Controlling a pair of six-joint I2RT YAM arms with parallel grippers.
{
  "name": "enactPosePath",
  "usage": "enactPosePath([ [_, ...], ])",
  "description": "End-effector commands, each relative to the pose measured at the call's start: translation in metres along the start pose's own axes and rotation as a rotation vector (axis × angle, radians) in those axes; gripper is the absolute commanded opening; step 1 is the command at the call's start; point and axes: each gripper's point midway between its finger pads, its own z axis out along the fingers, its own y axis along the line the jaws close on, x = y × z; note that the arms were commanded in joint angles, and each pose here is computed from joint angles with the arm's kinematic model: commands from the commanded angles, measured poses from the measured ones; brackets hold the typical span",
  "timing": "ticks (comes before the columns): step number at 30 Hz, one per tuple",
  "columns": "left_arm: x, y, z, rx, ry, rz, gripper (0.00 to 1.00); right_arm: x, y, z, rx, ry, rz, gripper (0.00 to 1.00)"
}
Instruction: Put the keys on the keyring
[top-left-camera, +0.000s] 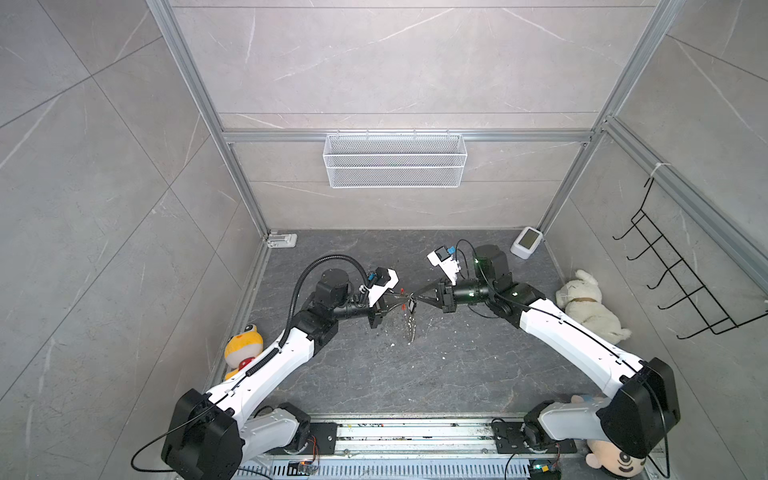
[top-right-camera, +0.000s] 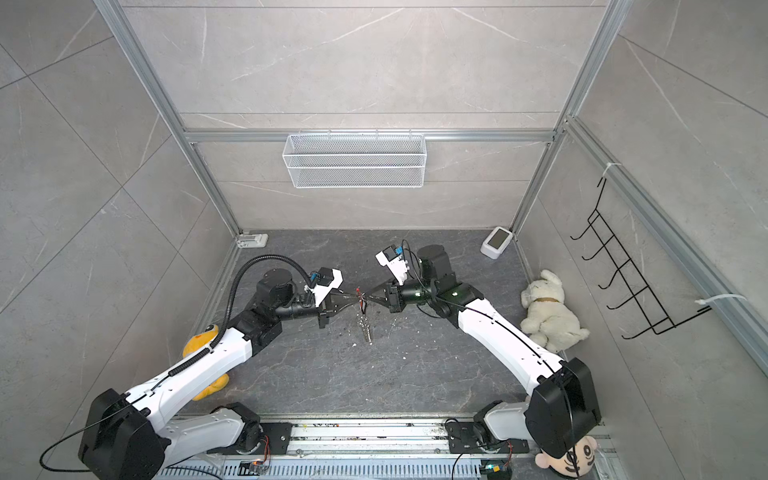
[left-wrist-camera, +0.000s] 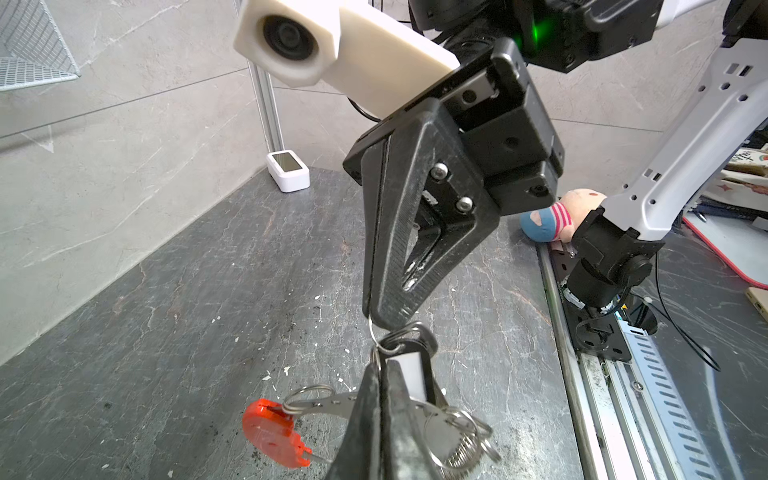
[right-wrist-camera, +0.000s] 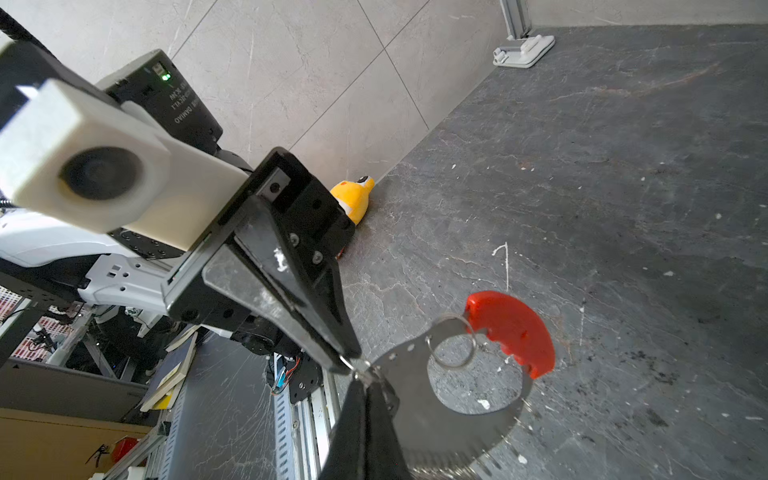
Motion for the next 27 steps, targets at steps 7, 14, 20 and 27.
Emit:
enactPosePath([
  [7,-0.065,-0.015,-0.020,0.020,-0.230,0.159,0.00,0.014,-0.031,-0.002,0.074,0.002,0.091,0.00],
  [14,-0.071,-0.012,-0.024,0.001,-0.265,0.156,0.00,0.018,-0.031,0.005,0.027,0.002,0.129,0.00],
  [20,-0.071,-0.009,-0.022,-0.005,-0.265,0.148,0.00,0.017,-0.027,0.007,-0.012,-0.014,0.149,0.00],
  [27,-0.057,-0.002,-0.015,-0.015,-0.228,0.109,0.00,0.002,-0.017,0.001,-0.022,-0.047,0.122,0.00],
])
